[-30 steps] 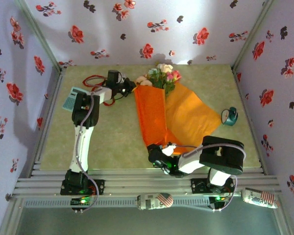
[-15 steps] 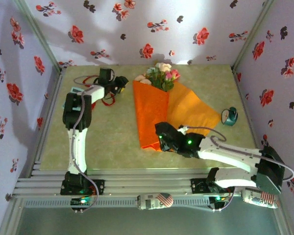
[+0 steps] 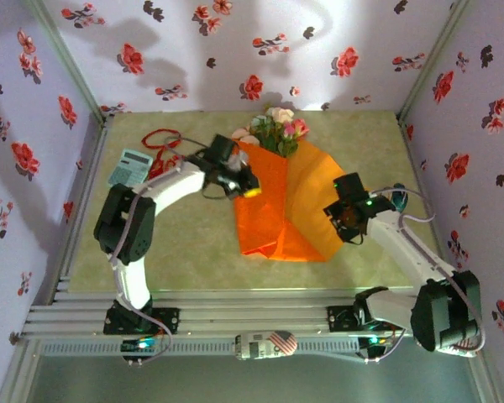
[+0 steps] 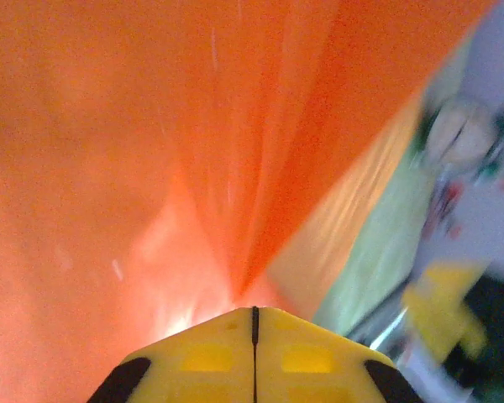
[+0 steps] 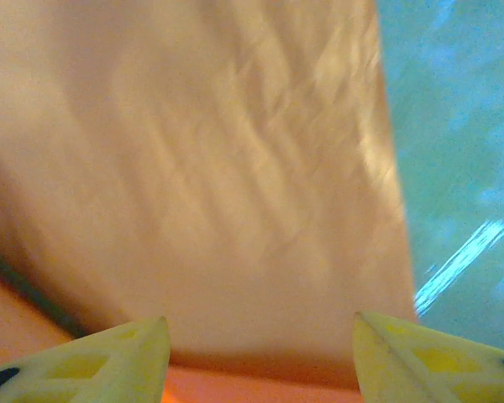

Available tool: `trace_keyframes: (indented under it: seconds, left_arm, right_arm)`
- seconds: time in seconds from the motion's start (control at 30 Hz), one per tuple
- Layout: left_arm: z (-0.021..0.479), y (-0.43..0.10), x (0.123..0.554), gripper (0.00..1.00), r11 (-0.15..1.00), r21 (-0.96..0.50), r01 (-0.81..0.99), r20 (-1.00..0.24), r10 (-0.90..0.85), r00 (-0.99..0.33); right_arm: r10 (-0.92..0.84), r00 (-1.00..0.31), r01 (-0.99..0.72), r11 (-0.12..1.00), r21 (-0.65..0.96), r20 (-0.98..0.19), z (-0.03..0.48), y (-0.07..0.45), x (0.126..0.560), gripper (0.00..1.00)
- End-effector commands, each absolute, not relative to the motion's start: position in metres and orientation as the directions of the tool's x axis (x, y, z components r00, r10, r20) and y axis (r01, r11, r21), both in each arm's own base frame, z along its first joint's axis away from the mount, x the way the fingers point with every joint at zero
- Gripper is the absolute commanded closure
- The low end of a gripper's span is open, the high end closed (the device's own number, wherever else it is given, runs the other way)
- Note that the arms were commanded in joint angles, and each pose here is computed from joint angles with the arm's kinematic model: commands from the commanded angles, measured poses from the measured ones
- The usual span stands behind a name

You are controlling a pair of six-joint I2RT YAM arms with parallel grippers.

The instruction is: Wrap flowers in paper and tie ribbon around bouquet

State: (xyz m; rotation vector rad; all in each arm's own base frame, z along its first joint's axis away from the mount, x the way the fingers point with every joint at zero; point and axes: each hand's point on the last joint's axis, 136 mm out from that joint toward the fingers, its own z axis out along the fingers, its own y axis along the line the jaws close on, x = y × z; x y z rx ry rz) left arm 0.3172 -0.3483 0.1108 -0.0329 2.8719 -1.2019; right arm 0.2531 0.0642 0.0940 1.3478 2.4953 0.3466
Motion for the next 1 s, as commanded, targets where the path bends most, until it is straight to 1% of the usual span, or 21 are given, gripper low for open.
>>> trace_keyframes:
  seconds: [0.0,0.03,0.13,0.27,0.33,0.4,0.47,0.57,0.67,0.73,0.97]
  left_arm:
    - [0.077,-0.338,0.26,0.94,0.758,-0.649,-0.059,0.172,0.072,-0.982]
    - [0.073,-0.342,0.251,0.94,0.76,-0.647,-0.054,0.195,0.096,-0.976]
    - [0.06,-0.355,0.228,0.94,0.763,-0.646,-0.021,0.239,0.177,-0.955]
    - [0.039,-0.353,0.205,0.96,0.813,-0.582,0.019,0.286,0.227,-0.931]
    - [0.024,-0.34,0.2,0.99,0.847,-0.531,0.035,0.297,0.224,-0.928]
    - [0.01,-0.327,0.197,1.0,0.874,-0.483,0.058,0.294,0.225,-0.929]
    - [0.001,-0.321,0.196,1.0,0.878,-0.475,0.059,0.286,0.217,-0.933]
    - [-0.006,-0.319,0.195,1.0,0.877,-0.476,0.071,0.276,0.225,-0.934]
    - [-0.009,-0.313,0.194,1.0,0.889,-0.45,0.081,0.274,0.225,-0.935]
    - [-0.007,-0.311,0.194,0.99,0.889,-0.448,0.092,0.265,0.23,-0.937]
    - [-0.009,-0.309,0.196,0.99,0.896,-0.429,0.113,0.262,0.243,-0.934]
  right_arm:
    - [0.714,-0.698,0.677,0.682,0.278,-0.052,0.067,0.066,0.243,0.41]
    - [0.698,-0.715,0.666,0.693,0.277,-0.03,0.061,0.069,0.245,0.41]
    - [0.666,-0.745,0.657,0.727,0.2,0.026,0.044,0.07,0.243,0.43]
    - [0.654,-0.756,0.65,0.754,0.09,-0.026,0.039,0.05,0.239,0.4]
    - [0.642,-0.766,0.639,0.765,0.08,-0.027,0.035,0.048,0.239,0.38]
    - [0.635,-0.773,0.634,0.771,0.058,0.001,0.027,0.049,0.236,0.38]
    - [0.63,-0.776,0.63,0.776,0.037,0.02,0.02,0.049,0.232,0.38]
    - [0.625,-0.781,0.625,0.78,0.039,0.015,0.015,0.049,0.236,0.39]
    - [0.616,-0.788,0.615,0.787,0.049,0.001,0.015,0.049,0.243,0.44]
    - [0.608,-0.794,0.606,0.793,0.065,-0.009,0.015,0.051,0.249,0.49]
    - [0.596,-0.803,0.593,0.802,0.072,-0.02,0.01,0.051,0.252,0.78]
